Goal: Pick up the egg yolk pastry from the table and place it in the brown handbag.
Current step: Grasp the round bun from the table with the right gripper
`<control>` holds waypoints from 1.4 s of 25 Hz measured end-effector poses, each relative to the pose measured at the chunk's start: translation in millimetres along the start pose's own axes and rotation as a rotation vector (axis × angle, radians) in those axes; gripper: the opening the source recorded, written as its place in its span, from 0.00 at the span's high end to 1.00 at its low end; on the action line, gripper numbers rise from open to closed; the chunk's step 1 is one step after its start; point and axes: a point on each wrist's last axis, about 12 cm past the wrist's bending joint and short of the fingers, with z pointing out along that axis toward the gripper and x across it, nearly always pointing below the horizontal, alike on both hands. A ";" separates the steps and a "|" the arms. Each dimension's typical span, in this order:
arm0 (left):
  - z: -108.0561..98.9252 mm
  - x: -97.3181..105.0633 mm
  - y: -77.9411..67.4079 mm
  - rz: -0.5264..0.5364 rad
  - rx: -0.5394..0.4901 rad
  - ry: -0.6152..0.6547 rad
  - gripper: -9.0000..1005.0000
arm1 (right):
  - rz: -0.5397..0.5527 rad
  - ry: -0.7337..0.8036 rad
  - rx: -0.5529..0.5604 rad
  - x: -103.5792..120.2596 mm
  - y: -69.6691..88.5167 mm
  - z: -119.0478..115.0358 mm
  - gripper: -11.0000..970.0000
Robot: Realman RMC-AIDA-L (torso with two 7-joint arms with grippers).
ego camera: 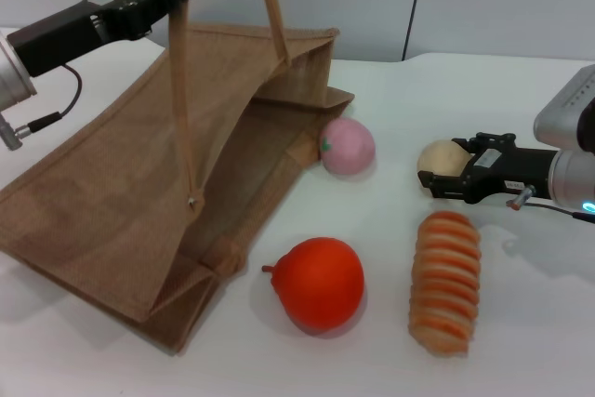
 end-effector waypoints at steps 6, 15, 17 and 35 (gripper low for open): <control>0.1 -0.1 0.3 0.000 -0.002 0.000 0.86 | 0.000 0.009 0.015 1.2 -0.8 0.7 0.20; 0.0 -0.6 1.2 0.002 -0.008 0.001 0.85 | -0.027 0.022 -0.003 0.1 0.6 1.5 0.25; 0.0 -0.3 1.7 0.002 -0.012 0.004 0.85 | -0.030 0.023 -0.005 -0.2 0.9 1.8 0.25; -4.5 0.9 3.9 -0.014 -0.017 0.007 0.85 | -0.052 -0.150 -0.141 -14.1 11.1 -11.4 0.27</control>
